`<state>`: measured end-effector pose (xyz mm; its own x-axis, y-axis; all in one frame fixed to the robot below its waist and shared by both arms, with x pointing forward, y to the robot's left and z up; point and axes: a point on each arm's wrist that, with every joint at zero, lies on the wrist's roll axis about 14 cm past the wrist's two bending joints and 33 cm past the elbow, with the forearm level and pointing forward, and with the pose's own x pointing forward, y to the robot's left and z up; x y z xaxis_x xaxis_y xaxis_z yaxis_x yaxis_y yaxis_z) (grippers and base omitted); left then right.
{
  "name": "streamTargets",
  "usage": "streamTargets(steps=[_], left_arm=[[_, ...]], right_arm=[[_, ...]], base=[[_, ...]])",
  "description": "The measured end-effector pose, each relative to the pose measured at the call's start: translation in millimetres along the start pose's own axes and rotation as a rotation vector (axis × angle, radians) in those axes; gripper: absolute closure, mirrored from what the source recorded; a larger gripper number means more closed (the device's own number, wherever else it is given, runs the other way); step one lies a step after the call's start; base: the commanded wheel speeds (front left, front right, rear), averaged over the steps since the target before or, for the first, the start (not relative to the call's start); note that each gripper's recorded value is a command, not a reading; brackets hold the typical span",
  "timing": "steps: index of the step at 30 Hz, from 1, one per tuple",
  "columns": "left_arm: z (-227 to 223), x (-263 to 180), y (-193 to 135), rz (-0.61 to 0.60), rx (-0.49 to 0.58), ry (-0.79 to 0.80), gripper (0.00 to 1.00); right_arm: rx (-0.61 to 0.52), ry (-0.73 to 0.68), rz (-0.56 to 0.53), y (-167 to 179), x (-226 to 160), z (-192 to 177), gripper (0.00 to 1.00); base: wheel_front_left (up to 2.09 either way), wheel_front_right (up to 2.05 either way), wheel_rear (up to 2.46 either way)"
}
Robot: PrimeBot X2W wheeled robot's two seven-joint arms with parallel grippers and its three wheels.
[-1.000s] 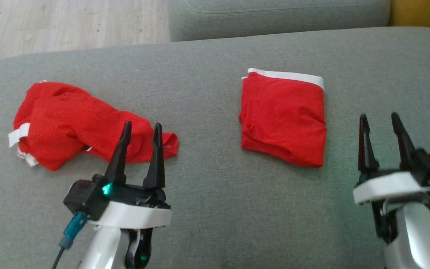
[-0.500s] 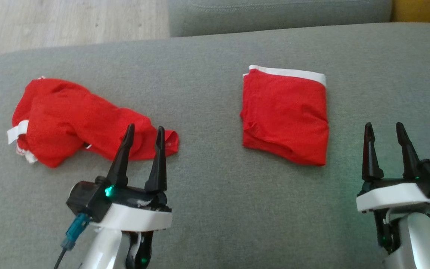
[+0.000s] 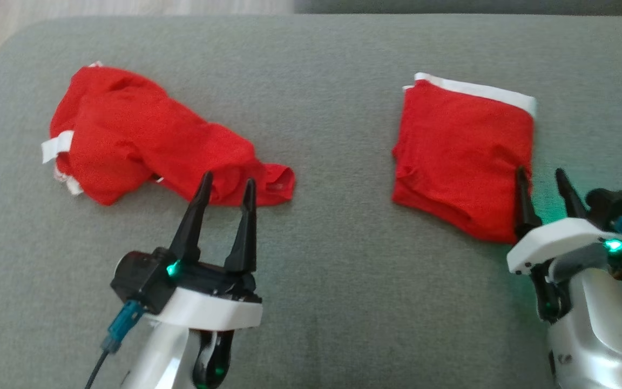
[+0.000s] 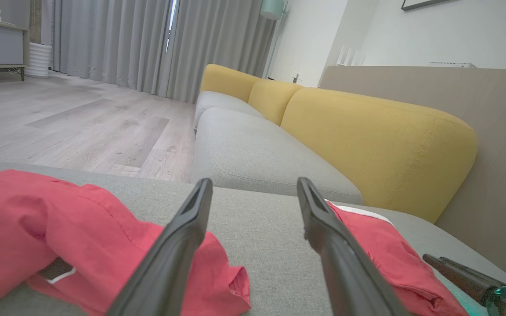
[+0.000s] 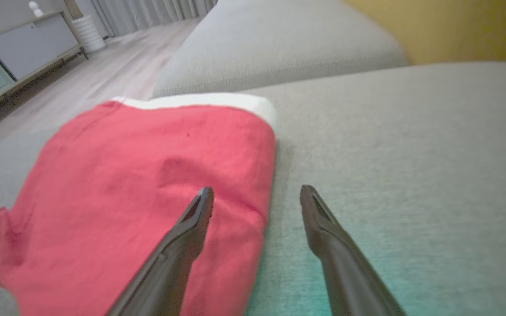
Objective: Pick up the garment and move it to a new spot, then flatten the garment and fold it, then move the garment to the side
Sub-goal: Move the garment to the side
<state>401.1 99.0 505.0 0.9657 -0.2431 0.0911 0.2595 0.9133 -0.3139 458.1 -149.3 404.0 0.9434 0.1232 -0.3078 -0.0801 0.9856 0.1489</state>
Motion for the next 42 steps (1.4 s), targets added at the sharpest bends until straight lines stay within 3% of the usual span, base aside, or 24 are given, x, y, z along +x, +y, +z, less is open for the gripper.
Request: streamTargets(steps=[5,9,10,11,23,32,42], left_arm=[[0,1,7,0.019,0.002,0.001,0.00],[-1,0,14,0.040,0.006,0.007,0.00],[-2,-1,15,0.045,0.007,0.009,0.00],[-2,-1,15,0.046,0.007,0.010,0.00],[0,9,-14,-0.042,-0.005,-0.003,0.00],[12,33,-58,-0.178,-0.040,-0.045,0.00],[3,48,-61,-0.198,-0.056,-0.031,0.00]], right_arm=[[0.027,0.138,0.027,14,16,-32,0.00],[0.024,0.150,0.048,23,30,-34,0.00],[0.014,0.148,0.053,24,33,-33,0.55],[0.002,0.143,0.057,25,34,-32,1.00],[-0.353,0.063,0.071,4,23,-5,1.00],[-0.645,0.160,0.020,-77,17,19,1.00],[-0.754,0.341,-0.077,-164,17,32,1.00]], base=[[0.00,0.00,0.00],[0.00,0.00,0.00],[0.00,0.00,0.00],[0.00,0.00,0.00],[0.00,0.00,0.00],[0.00,0.00,0.00],[0.00,0.00,0.00]])
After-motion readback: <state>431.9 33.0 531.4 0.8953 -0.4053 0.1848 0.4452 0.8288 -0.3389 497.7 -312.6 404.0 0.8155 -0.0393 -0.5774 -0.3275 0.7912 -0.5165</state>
